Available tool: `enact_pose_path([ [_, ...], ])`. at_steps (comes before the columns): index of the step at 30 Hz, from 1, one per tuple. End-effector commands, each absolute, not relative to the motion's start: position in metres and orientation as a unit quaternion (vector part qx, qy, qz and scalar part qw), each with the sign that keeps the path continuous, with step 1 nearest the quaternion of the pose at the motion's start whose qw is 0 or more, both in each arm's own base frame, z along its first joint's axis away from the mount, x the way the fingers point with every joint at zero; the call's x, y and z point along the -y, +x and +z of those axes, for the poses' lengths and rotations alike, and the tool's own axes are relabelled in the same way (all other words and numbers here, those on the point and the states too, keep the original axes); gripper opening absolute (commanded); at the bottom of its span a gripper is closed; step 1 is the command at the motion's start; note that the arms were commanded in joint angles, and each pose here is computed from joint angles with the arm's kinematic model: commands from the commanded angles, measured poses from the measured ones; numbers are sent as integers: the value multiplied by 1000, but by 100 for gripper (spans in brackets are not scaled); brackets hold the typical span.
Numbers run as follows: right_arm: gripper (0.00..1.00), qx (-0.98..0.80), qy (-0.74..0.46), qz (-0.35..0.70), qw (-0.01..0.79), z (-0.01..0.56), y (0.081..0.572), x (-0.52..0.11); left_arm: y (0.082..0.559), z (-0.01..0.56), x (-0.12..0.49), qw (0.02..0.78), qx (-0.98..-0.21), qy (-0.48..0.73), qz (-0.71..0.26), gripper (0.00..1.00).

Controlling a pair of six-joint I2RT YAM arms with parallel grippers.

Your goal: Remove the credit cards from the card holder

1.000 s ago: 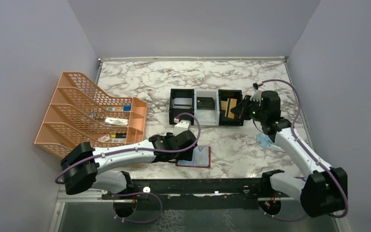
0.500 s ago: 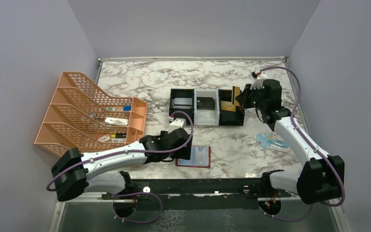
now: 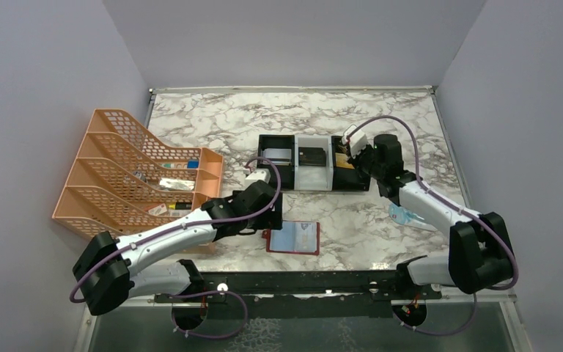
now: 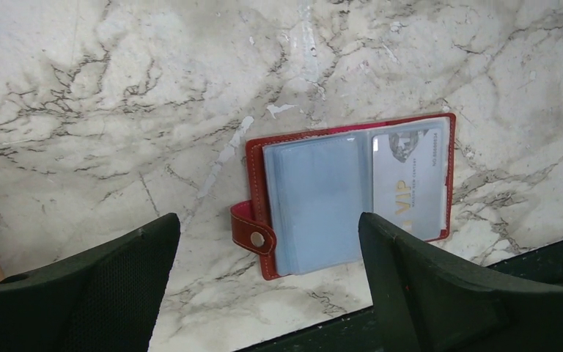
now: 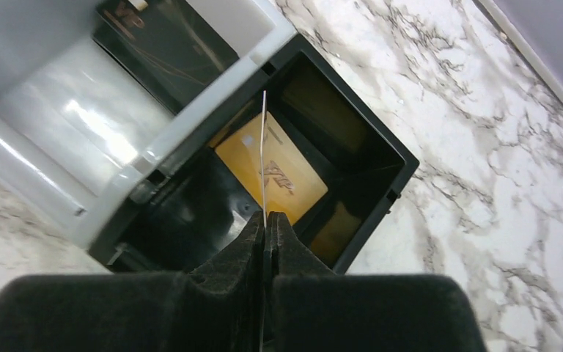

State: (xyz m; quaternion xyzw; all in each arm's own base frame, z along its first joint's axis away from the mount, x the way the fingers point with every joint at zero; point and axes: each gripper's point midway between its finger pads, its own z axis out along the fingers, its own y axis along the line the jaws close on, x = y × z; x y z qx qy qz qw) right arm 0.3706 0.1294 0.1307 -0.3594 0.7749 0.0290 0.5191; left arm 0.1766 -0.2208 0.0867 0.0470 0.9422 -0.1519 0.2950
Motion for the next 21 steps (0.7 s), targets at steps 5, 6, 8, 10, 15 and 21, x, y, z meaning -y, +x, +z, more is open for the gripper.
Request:
enact_pose_path([
  [5,1,-761,-430,-47,483,113,401,-118,192,93,214,281,-944,44,-167,96],
  [6,1,-760,-439,-52,477,110,404,-118,194,94,214,280,-944,44,-167,96],
  [8,1,-754,-460,-64,464,102,408,-116,197,95,215,277,-945,44,-167,96],
  [10,1,-753,-475,-80,447,94,410,-112,199,95,216,275,-946,46,-167,96],
  [15,1,-735,-516,-88,431,80,414,-114,205,93,218,268,-948,52,-162,96],
  [21,2,-707,-517,-85,475,90,435,-128,211,98,220,270,-948,57,-159,96],
])
